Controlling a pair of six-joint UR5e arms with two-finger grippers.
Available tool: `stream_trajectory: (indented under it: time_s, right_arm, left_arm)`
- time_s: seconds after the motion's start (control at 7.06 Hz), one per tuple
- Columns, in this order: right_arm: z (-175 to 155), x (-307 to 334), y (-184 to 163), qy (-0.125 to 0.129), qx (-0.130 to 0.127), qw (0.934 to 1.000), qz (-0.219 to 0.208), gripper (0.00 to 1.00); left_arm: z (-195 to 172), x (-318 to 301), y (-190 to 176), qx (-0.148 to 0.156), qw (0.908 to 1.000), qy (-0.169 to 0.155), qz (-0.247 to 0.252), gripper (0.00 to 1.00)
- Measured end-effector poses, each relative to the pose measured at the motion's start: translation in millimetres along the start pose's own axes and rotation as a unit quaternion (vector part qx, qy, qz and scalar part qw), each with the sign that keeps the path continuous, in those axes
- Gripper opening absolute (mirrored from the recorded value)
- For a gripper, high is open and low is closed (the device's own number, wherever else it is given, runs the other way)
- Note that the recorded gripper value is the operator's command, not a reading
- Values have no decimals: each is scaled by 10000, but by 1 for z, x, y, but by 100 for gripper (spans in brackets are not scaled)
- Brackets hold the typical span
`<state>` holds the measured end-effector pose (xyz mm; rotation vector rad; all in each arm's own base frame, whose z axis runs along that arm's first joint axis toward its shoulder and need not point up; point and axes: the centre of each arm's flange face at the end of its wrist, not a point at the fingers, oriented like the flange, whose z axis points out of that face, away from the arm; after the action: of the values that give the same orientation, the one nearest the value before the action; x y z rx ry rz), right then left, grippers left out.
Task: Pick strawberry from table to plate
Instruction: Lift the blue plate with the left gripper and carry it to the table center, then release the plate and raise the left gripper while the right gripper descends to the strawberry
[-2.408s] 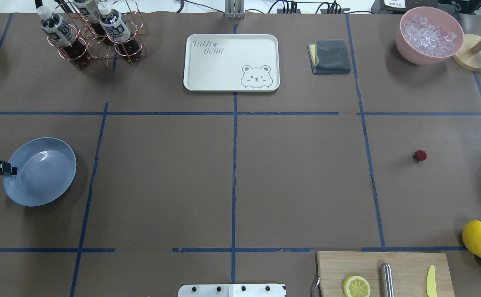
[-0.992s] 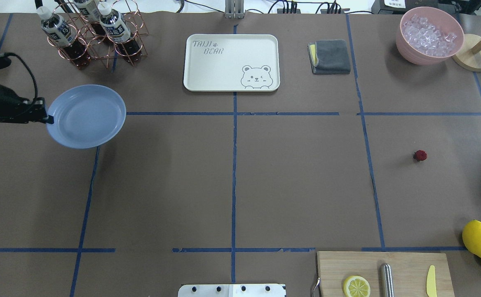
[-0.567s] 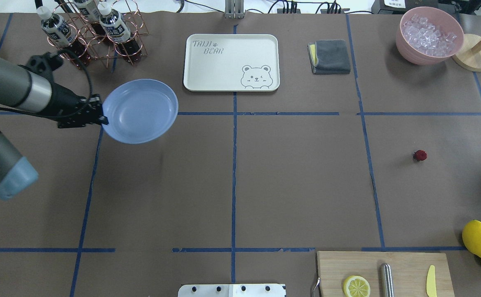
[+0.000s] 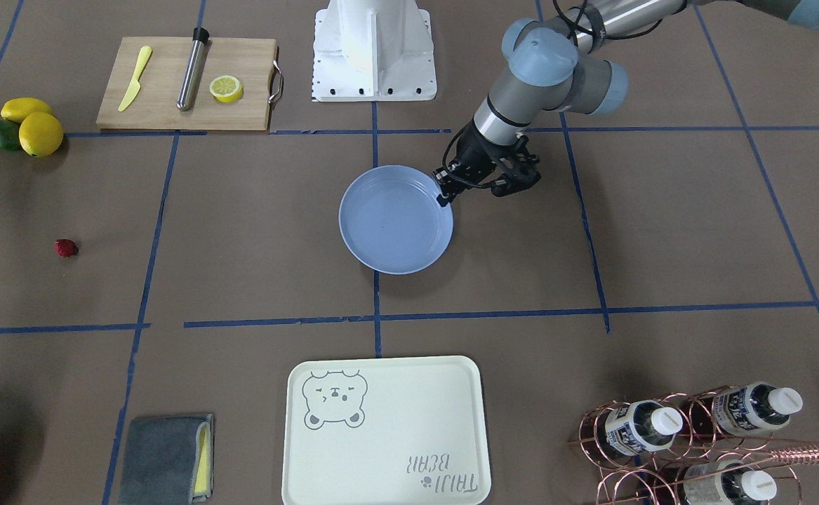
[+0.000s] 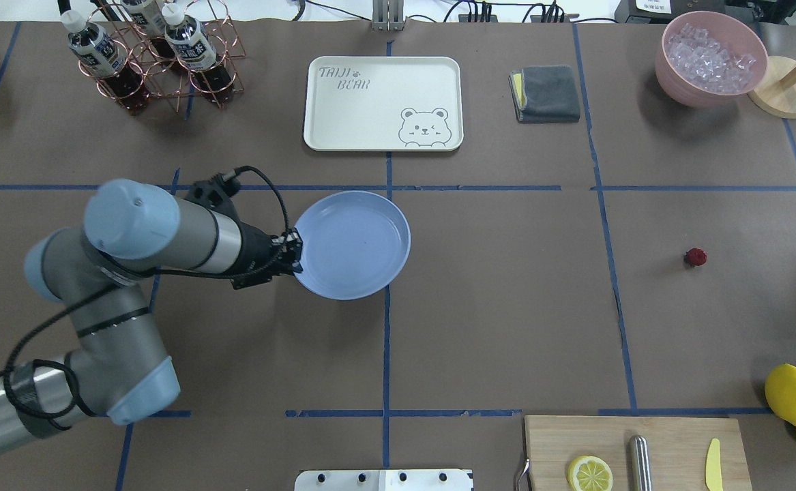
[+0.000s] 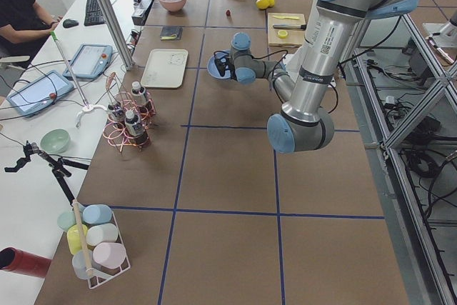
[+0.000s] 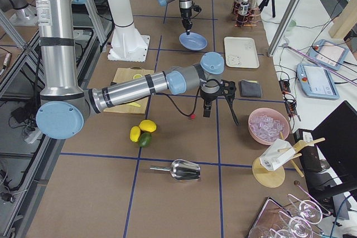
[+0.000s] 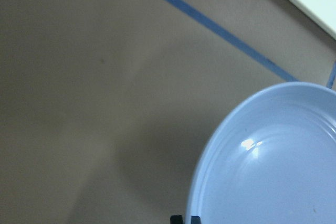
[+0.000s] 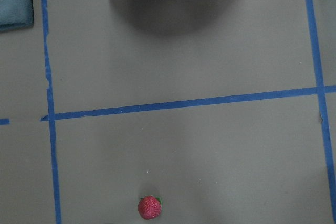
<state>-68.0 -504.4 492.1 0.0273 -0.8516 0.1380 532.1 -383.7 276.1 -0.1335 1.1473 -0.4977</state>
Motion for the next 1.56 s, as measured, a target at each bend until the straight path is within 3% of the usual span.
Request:
stream_trajectory:
  time_s: [0.14, 0.28, 0.57, 0.85, 1.13, 1.56]
  right_arm:
    - [4, -10, 3, 2, 14, 10000, 17, 100]
    - [6, -18, 6, -9, 14, 10000, 52, 100]
    - [10, -25, 9, -15, -18, 10000, 73, 100]
    - [27, -42, 17, 74, -38, 10000, 44, 100]
    - [66, -59, 40, 312, 77, 9995, -80, 100]
    - [119, -55, 68, 639, -8, 9973, -350, 100]
  left_arm:
    - [14, 5, 16, 71, 9999, -82, -3, 26]
    - [20, 6, 22, 111, 9999, -123, 17, 99]
    - [18, 2, 20, 164, 9997, -164, 38, 100]
    - [-14, 5, 4, 323, 9986, -250, 326, 100]
    - [-67, 18, -38, 441, 9959, -426, 661, 100]
    - [-124, 19, -111, 711, 9890, -513, 1191, 100]
